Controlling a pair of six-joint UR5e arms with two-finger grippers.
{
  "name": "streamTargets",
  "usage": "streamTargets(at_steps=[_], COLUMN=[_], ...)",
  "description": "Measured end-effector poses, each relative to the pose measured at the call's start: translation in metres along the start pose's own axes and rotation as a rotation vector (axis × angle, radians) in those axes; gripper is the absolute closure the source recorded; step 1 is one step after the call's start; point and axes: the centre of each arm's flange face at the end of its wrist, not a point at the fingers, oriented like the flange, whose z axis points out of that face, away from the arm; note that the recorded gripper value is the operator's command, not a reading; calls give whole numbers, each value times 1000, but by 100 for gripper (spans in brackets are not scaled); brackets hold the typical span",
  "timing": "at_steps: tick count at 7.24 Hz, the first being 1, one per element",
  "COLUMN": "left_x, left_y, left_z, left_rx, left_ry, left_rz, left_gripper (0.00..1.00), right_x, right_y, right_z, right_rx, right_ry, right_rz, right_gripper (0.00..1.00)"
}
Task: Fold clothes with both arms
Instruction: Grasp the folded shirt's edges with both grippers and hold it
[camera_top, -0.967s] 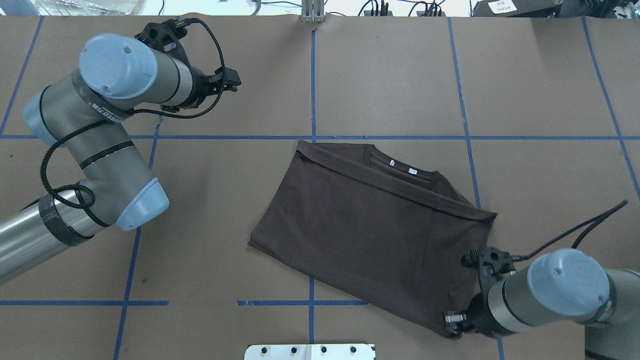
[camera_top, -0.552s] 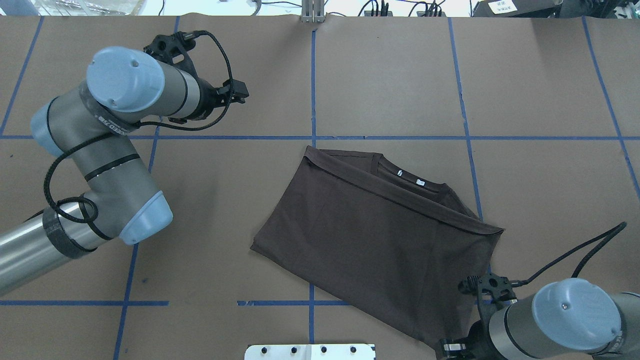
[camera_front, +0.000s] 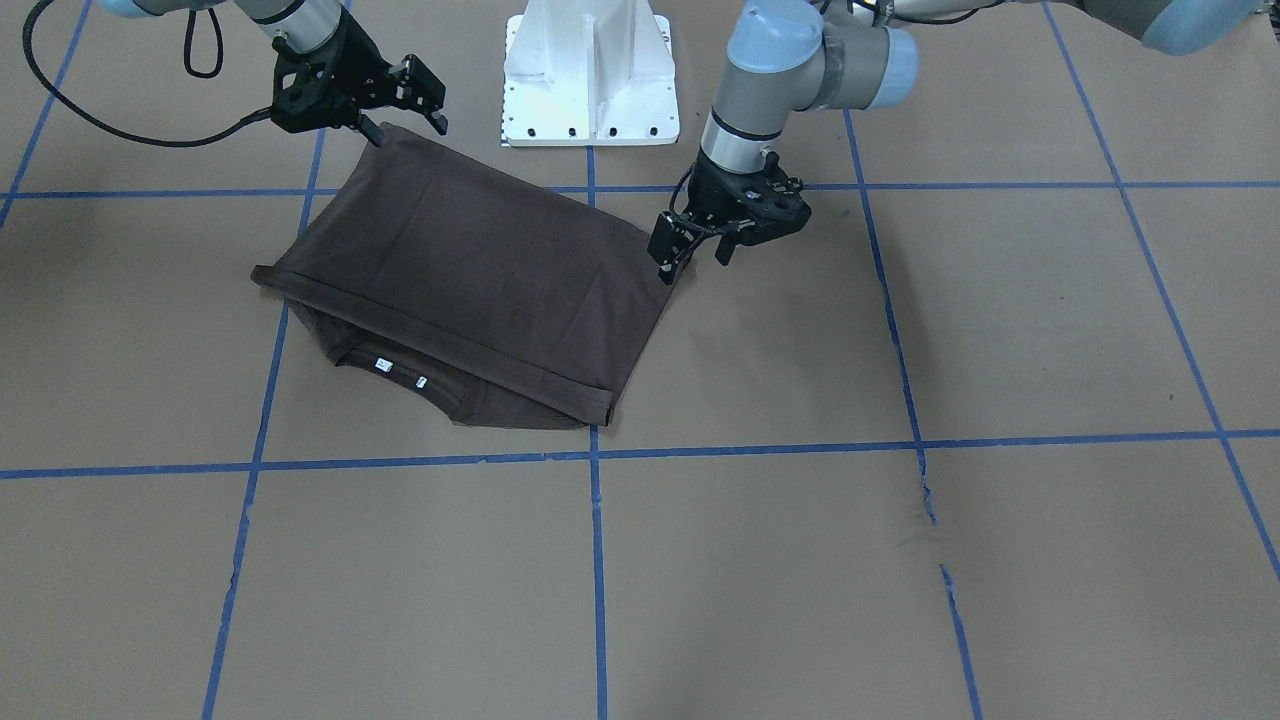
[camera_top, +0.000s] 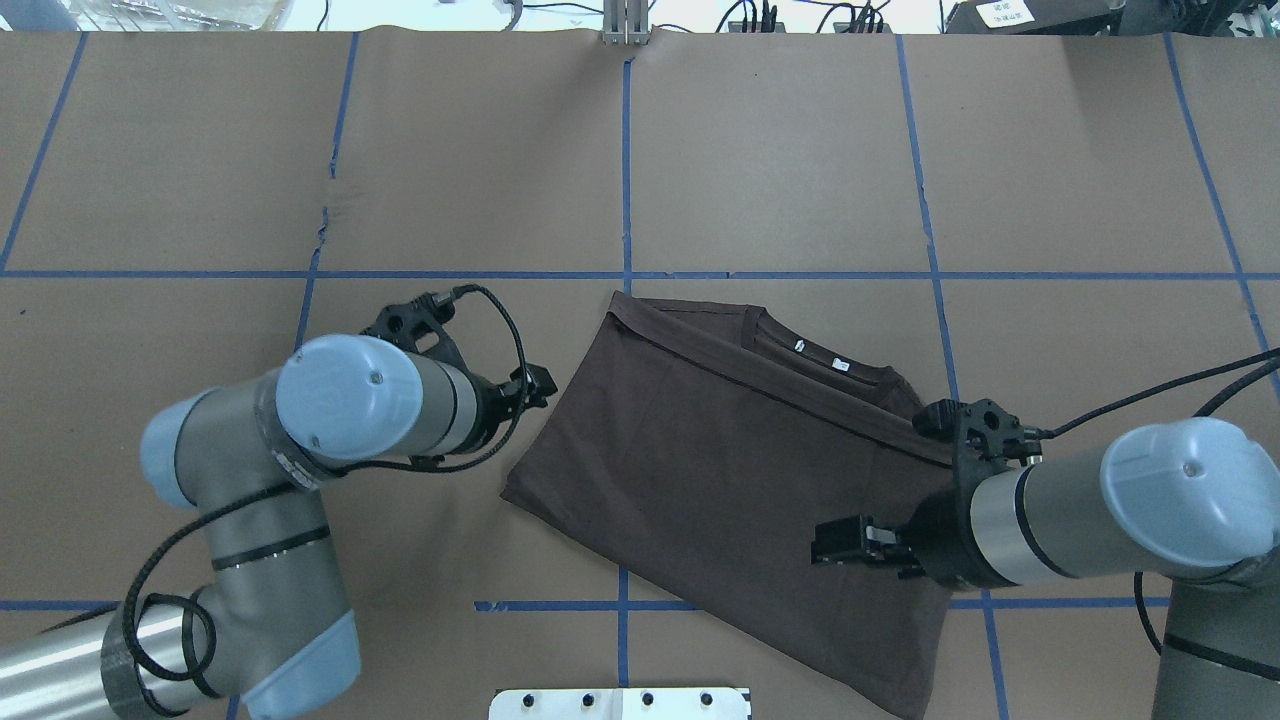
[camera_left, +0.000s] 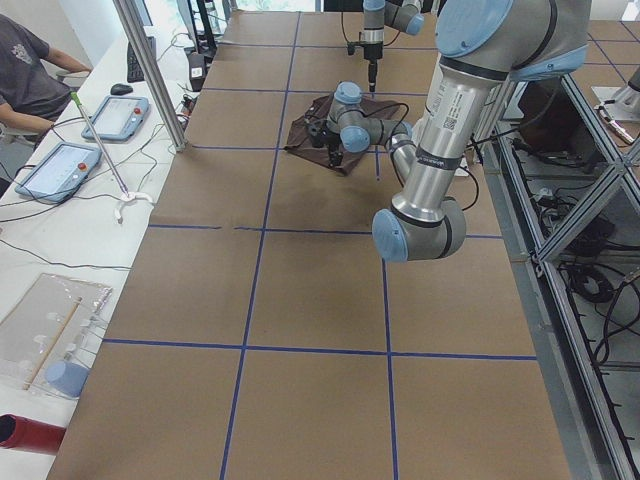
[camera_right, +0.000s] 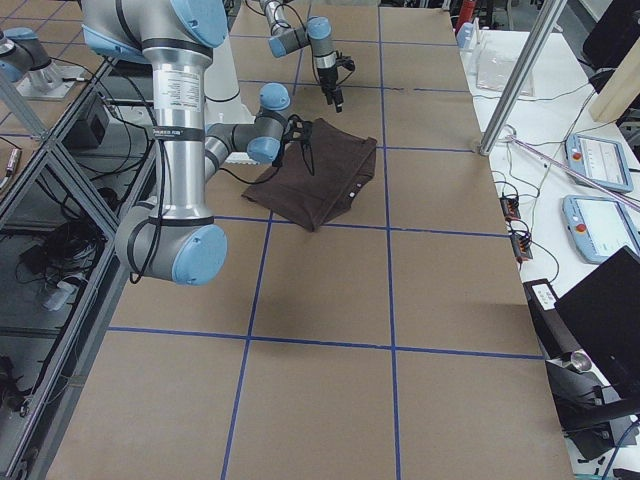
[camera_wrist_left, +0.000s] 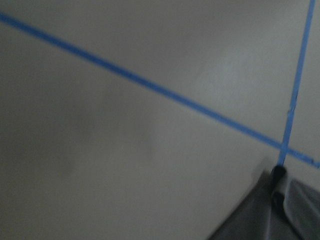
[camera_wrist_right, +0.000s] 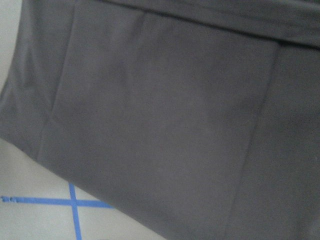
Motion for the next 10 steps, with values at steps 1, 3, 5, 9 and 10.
streamTargets(at_steps=[1, 3, 5, 9, 10], left_x=[-9, -17, -19, -19, -18], left_y=[29, 51, 48, 43, 39], left_z=[10, 25, 33, 37, 36], left_rx=[-17, -21, 3, 29, 43], left_ry=[-26, -55, -64, -84, -90], left_rz=[-33, -57, -62, -52, -53], left_gripper=[26, 32, 44, 100, 100], right_x=[-4, -13, -13, -13, -12], right_y=[-15, -30, -36, -38, -39], right_z=[-9, -17, -20, -20, -20], right_rx=[35, 63, 72, 74, 74], right_ry=[-17, -39, -43, -42, -40], right_rz=[11, 19, 24, 27, 28], right_gripper=[0, 0, 0, 0, 0])
